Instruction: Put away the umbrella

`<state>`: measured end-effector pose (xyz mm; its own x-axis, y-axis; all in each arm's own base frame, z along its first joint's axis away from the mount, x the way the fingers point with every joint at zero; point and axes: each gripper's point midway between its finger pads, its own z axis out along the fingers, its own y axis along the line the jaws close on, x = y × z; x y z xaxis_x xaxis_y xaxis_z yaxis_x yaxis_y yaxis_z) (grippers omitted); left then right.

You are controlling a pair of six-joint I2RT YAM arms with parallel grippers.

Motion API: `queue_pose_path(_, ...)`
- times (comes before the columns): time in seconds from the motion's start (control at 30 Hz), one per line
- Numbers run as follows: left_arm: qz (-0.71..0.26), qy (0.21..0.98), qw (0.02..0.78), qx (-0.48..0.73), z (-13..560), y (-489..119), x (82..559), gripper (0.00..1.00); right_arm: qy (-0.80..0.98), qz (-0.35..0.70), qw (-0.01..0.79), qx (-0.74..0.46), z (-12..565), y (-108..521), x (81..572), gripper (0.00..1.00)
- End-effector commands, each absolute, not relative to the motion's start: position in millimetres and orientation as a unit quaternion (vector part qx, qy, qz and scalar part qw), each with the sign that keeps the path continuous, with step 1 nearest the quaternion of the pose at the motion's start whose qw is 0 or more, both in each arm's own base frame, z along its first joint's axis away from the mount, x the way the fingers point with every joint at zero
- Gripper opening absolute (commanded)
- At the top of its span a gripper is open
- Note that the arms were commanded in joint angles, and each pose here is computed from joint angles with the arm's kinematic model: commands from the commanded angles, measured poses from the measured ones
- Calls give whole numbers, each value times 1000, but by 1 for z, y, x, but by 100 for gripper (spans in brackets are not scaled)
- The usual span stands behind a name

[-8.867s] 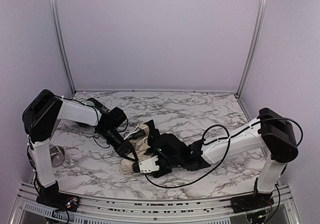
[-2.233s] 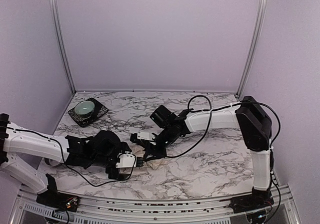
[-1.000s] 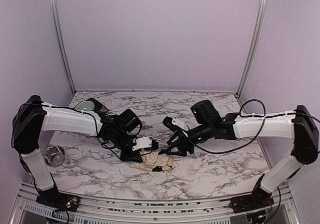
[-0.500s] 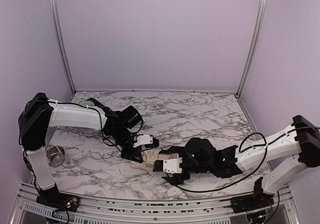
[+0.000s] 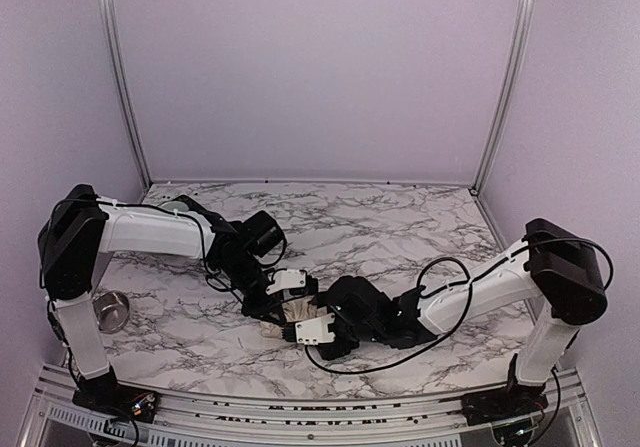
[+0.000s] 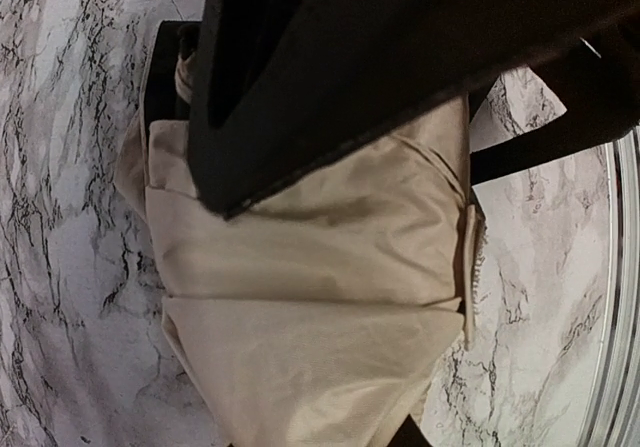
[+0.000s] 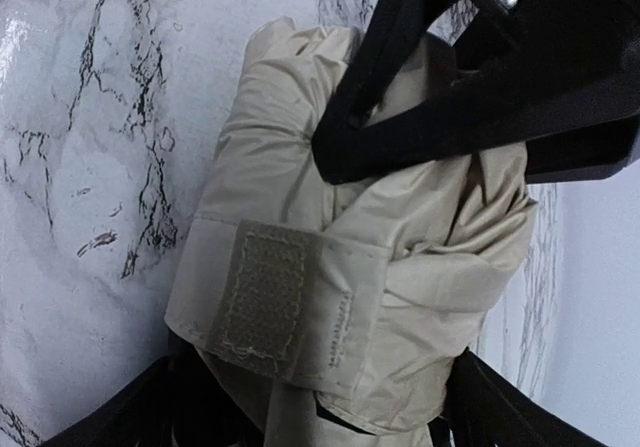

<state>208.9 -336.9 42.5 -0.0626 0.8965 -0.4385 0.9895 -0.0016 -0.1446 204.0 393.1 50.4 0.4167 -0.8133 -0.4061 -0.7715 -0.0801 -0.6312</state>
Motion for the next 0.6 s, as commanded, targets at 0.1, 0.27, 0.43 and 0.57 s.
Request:
queue_pose_path(0.1,-205,709,-18,675,5,-295,167,25,570,-39,336,-749,23,375,220,81)
queue_pose_path(0.27,-209,702,-16,681,6,-295,166,25,577,-30,278,-768,-1,367,214,72)
queue_pose_path(0.43,-209,699,-15,683,7,-294,166,26,595,-19,224,-772,-21,360,208,57)
queue_pose_path(0.57,-202,701,1,684,9,-296,172,51,600,-5,202,-774,-27,358,202,39)
